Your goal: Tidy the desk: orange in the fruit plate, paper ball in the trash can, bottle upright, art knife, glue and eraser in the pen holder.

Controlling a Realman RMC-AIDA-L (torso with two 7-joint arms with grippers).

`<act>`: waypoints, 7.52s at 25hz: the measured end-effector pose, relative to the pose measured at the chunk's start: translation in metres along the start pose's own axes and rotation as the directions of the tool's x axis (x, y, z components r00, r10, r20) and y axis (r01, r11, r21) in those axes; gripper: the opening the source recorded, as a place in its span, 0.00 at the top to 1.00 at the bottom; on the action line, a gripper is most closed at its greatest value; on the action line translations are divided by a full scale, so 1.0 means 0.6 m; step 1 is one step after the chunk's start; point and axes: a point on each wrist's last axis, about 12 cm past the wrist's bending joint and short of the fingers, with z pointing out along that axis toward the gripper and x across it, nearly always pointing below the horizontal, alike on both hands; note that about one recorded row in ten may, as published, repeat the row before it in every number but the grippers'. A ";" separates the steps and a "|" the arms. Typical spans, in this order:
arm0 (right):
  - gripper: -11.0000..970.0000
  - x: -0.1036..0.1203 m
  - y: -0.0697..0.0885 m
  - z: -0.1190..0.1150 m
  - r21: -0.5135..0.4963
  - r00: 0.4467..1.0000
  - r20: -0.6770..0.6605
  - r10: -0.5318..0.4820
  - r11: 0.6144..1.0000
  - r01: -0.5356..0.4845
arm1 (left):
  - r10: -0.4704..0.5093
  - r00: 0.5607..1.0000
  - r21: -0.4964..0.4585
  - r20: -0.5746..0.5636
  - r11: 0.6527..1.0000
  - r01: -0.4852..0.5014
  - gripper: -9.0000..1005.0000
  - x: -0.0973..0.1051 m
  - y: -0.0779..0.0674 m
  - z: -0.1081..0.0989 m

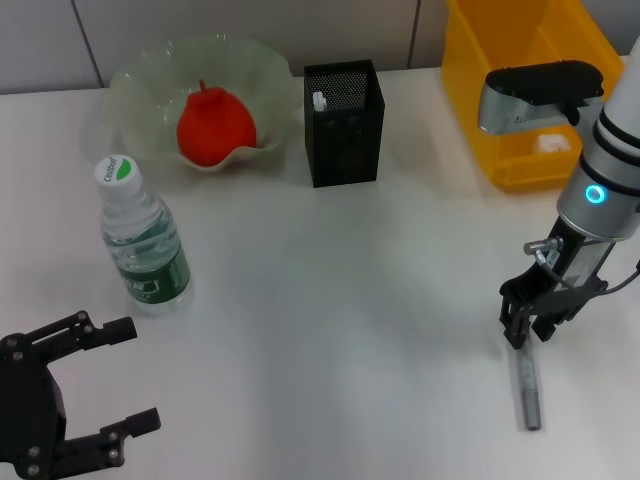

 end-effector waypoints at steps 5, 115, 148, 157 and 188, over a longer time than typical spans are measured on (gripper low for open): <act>0.61 -0.001 -0.002 -0.001 0.004 1.000 0.010 0.000 1.000 0.000 | 0.001 1.000 0.001 0.001 1.000 -0.001 0.22 0.000 0.000 0.000; 0.85 0.008 0.036 -0.153 0.251 0.864 0.281 -0.419 0.901 0.355 | -0.101 0.991 -0.235 0.093 0.964 0.120 0.22 0.027 0.000 -0.010; 0.80 -0.104 0.109 -0.167 0.322 0.403 0.780 -0.478 0.860 0.396 | -0.136 0.984 -0.293 0.111 0.942 0.163 0.22 0.030 0.006 -0.017; 0.77 -0.114 0.097 -0.132 0.325 0.313 0.829 -0.464 0.855 0.404 | -0.134 0.985 -0.294 0.109 0.942 0.161 0.22 0.030 0.009 -0.016; 0.53 -0.110 0.106 -0.043 0.366 0.220 0.860 -0.461 0.857 0.362 | -0.139 0.985 -0.307 0.102 0.937 0.164 0.22 0.032 0.013 -0.015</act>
